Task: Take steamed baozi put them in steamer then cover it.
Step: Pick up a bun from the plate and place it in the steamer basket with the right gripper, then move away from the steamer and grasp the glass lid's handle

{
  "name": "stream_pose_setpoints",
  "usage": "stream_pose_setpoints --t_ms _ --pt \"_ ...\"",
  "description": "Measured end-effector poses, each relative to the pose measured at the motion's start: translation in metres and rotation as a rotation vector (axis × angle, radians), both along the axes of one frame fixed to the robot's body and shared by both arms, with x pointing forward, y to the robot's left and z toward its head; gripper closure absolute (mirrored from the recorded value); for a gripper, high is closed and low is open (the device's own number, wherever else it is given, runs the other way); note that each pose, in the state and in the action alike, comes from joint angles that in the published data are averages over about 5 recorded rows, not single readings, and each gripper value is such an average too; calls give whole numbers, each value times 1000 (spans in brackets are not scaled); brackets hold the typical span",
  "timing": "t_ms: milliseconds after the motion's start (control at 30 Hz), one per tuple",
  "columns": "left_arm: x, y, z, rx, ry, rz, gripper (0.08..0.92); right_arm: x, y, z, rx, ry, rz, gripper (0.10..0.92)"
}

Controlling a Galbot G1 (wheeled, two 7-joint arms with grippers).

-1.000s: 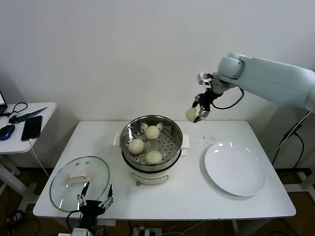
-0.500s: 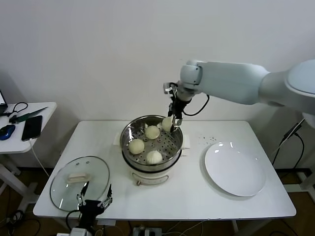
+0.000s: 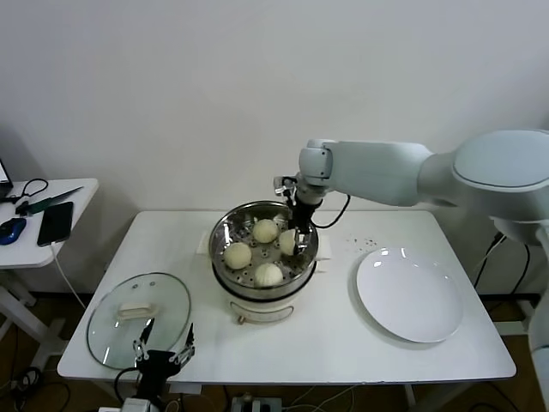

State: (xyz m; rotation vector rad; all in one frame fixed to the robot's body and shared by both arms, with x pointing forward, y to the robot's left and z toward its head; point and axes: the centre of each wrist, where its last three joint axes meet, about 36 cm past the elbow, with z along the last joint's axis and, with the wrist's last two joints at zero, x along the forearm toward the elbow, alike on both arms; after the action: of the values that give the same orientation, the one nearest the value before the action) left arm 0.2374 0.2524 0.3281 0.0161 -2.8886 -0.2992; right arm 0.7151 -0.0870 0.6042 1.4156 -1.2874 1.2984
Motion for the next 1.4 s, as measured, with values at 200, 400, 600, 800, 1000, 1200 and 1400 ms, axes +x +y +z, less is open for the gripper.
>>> stream_pose_setpoints --t_ms 200,400,600,800,1000,1200,1400 --pt "1 0 0 0 -2 -1 177 -2 0 -11 -8 -1 0 301" --pt "0 0 0 0 -1 -1 177 -3 -2 -13 -11 -11 -1 252" --pt "1 -2 1 -2 -3 -4 177 -4 -5 -8 -4 -19 0 201" --pt "1 -2 2 0 -3 -3 177 -5 -11 5 20 -27 2 199" --pt "2 -2 3 5 -5 -4 177 -7 -24 26 81 -44 2 200" --pt "1 -1 5 15 -10 -3 177 -13 -58 43 224 -111 -13 200" --pt "1 2 9 32 -18 -3 177 -31 -103 30 443 -232 -59 200"
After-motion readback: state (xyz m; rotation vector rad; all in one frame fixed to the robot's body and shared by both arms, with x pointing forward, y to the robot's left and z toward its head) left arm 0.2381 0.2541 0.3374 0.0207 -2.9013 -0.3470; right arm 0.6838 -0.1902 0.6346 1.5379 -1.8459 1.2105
